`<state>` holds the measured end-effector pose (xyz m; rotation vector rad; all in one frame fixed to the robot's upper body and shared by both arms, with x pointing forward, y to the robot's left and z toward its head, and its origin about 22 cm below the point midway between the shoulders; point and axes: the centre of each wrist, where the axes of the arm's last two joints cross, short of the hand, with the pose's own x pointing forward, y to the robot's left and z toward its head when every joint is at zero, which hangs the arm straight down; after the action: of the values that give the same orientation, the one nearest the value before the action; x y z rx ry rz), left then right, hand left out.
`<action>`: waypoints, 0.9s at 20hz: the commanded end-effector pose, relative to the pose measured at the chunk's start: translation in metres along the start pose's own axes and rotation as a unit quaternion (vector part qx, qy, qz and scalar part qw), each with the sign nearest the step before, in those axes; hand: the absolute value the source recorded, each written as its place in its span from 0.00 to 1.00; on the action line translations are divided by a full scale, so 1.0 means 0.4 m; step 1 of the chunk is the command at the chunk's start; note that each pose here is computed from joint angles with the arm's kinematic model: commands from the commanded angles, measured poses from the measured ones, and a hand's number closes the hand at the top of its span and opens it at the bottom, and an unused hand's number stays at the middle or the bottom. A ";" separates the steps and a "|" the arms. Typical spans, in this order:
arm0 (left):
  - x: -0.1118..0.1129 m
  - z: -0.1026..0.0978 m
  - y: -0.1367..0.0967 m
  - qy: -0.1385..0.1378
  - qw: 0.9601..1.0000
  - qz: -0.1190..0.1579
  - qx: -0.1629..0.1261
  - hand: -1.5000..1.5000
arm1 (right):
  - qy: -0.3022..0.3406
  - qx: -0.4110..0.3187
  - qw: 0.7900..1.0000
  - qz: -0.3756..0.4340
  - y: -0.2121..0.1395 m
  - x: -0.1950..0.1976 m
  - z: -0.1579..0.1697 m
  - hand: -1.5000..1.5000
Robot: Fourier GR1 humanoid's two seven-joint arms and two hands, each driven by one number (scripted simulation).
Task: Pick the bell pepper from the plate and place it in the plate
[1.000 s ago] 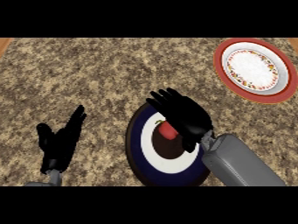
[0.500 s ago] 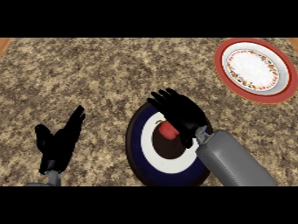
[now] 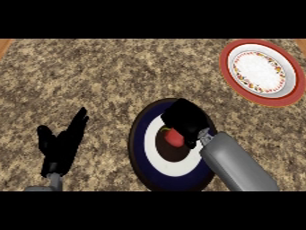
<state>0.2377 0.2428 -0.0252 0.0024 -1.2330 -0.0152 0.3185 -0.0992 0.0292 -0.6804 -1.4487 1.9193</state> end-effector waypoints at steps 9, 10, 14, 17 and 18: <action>-0.036 0.026 0.047 0.035 0.999 0.006 0.026 0.50 | 0.180 -0.101 0.959 -0.193 0.035 0.057 0.059 1.00; -0.013 0.018 0.047 0.023 0.999 0.012 0.025 0.50 | 0.226 -0.099 0.943 -0.223 0.069 0.035 0.080 1.00; -0.015 -0.001 0.017 0.022 1.000 0.003 0.016 0.50 | 0.216 -0.274 0.901 -0.257 -0.035 0.111 0.108 1.00; -0.051 0.016 -0.016 0.032 0.999 0.010 0.017 0.50 | 0.238 -0.338 0.875 -0.252 -0.091 0.121 0.149 1.00; -0.030 0.025 -0.009 0.019 1.000 0.007 0.002 0.50 | 0.262 -0.357 0.855 -0.270 -0.085 0.115 0.142 1.00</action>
<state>0.2319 0.2468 -0.0249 0.0268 -1.2312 0.0087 0.2621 -0.0936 0.0574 -0.8612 -1.6702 0.9028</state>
